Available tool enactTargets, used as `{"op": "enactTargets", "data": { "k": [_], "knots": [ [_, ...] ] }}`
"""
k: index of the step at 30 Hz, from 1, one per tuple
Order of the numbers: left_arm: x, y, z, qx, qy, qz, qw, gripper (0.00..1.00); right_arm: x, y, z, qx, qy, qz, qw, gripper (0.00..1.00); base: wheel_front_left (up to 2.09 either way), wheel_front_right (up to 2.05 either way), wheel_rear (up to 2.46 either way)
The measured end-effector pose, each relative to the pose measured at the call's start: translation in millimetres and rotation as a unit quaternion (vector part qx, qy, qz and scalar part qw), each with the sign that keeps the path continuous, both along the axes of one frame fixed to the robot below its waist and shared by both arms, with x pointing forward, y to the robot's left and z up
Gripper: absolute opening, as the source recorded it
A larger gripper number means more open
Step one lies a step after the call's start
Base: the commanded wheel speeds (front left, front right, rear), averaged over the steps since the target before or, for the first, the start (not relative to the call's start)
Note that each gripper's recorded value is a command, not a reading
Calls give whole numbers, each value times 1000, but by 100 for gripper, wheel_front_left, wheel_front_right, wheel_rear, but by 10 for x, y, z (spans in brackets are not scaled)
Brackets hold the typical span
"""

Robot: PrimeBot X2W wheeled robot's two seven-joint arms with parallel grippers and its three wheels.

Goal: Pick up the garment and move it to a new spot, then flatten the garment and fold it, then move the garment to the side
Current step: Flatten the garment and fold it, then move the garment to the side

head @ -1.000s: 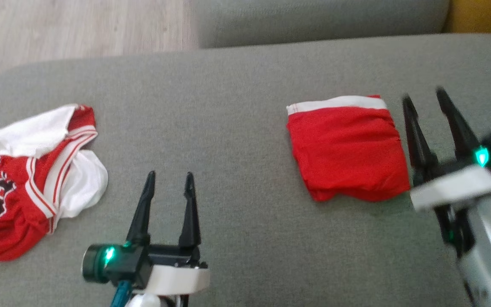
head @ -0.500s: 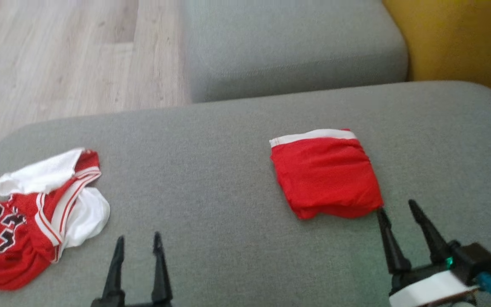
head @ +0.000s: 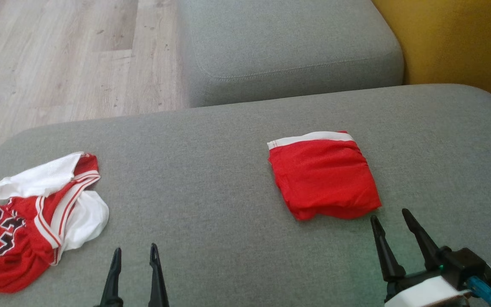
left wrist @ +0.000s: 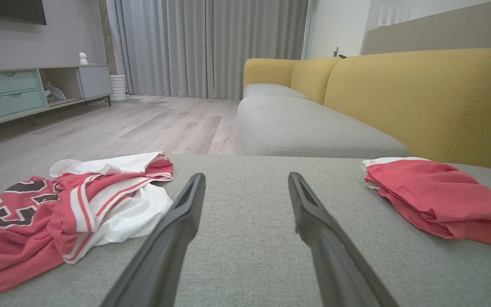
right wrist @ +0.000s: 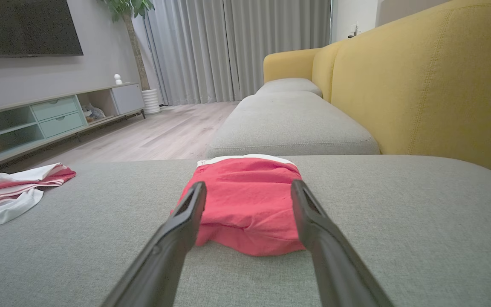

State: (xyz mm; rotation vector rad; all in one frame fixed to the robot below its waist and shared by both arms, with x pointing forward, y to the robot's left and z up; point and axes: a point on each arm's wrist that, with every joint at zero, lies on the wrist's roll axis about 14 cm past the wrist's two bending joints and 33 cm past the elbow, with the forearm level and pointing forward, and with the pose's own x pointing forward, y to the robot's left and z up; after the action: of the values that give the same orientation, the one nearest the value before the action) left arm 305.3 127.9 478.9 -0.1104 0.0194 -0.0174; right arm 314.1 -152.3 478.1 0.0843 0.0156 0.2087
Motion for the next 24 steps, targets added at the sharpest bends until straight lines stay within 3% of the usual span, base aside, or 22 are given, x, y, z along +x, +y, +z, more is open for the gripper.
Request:
{"op": "enactTargets", "data": {
  "k": [24],
  "knots": [
    [30, -51, -6, -1, 2, -11, 1000, 100, -13, 6, -80, 10, 14, -8, 1000, 100, 0, 0, 0]
  ]
}}
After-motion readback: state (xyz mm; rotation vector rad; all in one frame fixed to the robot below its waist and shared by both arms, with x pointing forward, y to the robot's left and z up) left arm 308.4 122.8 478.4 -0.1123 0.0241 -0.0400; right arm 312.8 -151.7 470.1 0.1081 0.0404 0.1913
